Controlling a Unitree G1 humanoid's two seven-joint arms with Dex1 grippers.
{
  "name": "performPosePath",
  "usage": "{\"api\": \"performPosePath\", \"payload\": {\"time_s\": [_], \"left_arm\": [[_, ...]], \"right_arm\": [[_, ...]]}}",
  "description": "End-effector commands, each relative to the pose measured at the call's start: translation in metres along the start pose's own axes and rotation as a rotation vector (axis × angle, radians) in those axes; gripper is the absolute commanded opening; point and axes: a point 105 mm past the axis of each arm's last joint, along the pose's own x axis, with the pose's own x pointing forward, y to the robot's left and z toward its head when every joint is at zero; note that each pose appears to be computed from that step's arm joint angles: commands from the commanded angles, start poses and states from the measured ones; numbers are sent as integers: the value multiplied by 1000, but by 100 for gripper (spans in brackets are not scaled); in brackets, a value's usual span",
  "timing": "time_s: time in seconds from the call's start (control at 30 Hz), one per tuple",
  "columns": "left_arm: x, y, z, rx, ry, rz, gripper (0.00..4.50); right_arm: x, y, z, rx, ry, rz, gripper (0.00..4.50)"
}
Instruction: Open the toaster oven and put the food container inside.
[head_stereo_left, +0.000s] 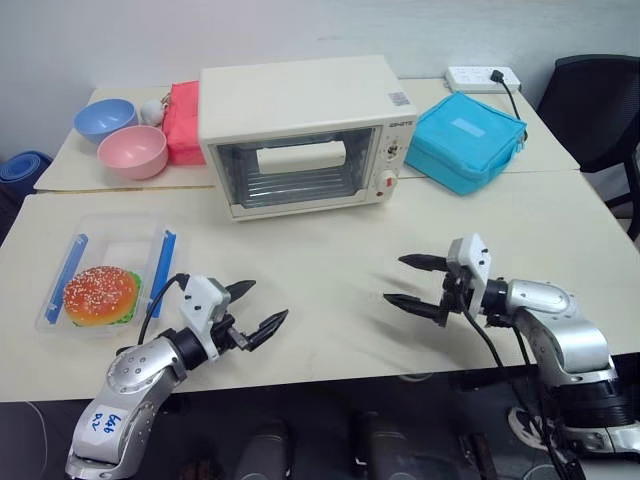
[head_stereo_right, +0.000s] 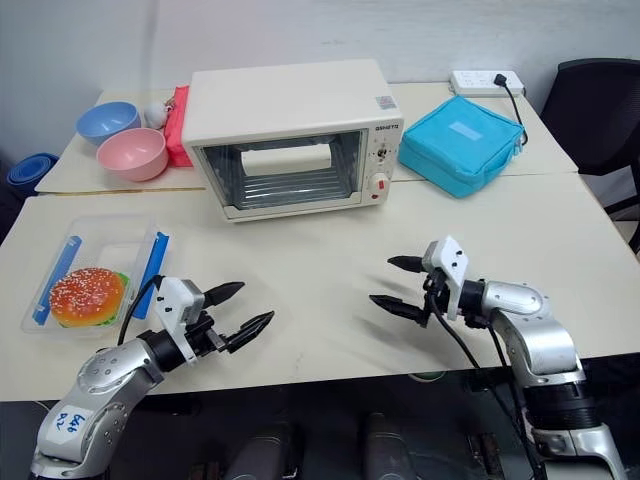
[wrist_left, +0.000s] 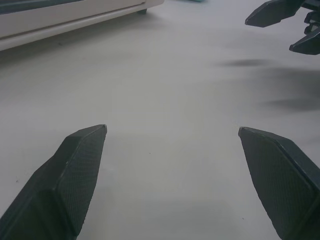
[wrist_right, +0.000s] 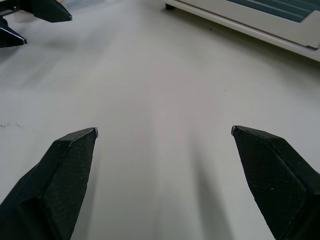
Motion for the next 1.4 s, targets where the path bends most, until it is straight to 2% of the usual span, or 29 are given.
{"api": "performPosePath", "payload": {"time_s": [0.03,0.5,0.7,1.0,1.2,1.4], "left_arm": [[0,-4,6,58,-11,-13,450],[-3,2,8,-8,-34,30,450],[-3,2,15,-9,-58,27,450],[-18,-10,66,18,-130,-93,450],[-41,6,98,81,-153,-60,450],[-56,11,121,83,-204,-27,450]], "right_arm": [[0,1,13,-44,-27,5,448],[-3,1,11,-27,2,5,448],[1,-3,19,-30,-22,7,448],[40,-27,69,-43,-150,44,448],[70,-52,100,-68,-204,25,448],[88,-68,115,-88,-213,16,448]]}}
